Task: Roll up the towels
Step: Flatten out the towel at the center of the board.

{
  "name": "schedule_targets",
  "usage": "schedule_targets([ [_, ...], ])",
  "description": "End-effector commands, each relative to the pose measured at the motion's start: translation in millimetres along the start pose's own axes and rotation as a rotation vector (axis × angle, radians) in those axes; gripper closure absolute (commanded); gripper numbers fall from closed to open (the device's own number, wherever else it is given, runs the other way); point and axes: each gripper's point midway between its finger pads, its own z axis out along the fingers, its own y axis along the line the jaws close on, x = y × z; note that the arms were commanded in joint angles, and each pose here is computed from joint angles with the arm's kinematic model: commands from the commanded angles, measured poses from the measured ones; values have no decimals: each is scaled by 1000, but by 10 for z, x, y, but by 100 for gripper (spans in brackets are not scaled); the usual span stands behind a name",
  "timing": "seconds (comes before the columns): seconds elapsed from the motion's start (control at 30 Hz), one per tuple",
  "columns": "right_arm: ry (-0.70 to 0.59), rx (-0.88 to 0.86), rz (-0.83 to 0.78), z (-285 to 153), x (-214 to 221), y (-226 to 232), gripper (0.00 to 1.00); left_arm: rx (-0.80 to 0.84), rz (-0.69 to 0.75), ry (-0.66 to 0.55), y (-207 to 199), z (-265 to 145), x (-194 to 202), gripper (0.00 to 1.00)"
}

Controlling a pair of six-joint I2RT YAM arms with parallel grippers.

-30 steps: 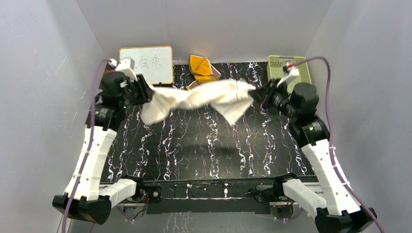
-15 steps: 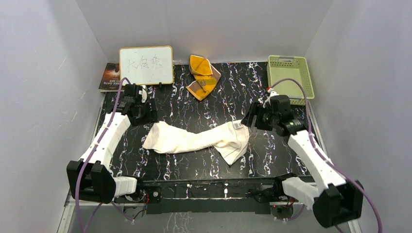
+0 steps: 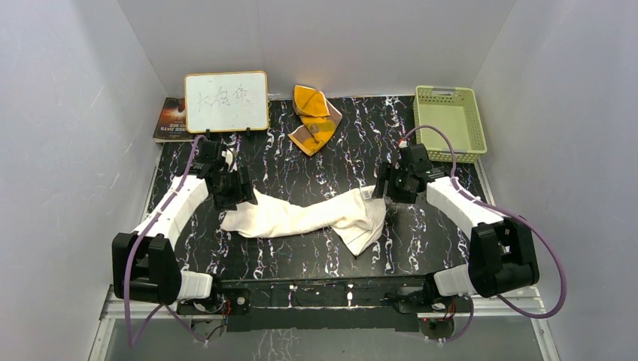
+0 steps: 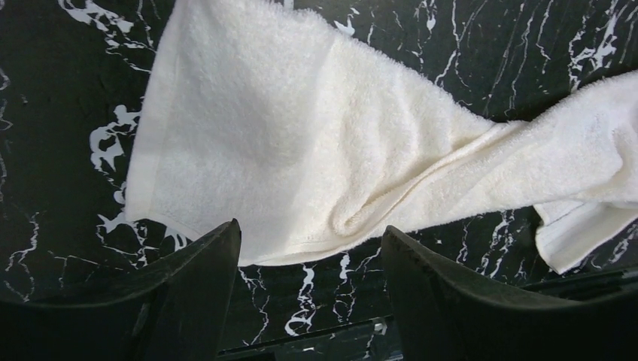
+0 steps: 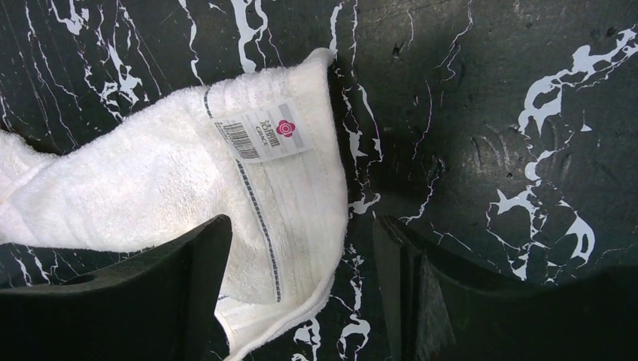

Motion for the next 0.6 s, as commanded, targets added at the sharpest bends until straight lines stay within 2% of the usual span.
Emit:
schedule_targets([
  [0.0,-67,-35,-11,-57,-152,91,34,124,-32,17,-241,-97,-4,31],
  [0.13,-67,-49,-19,-271,86,187,35,238,-91,32,-447,-168,164,27],
  [0.3,59,-20,-64,-439,645,450,33,186,-148,56,-444,-106,490,27],
  [0.5,134,90,-51,-497,1082,485,16,138,-289,32,-369,75,658,26],
  [0.57,151,132,-72,-477,1162,465,15,126,-292,29,-340,155,670,25],
])
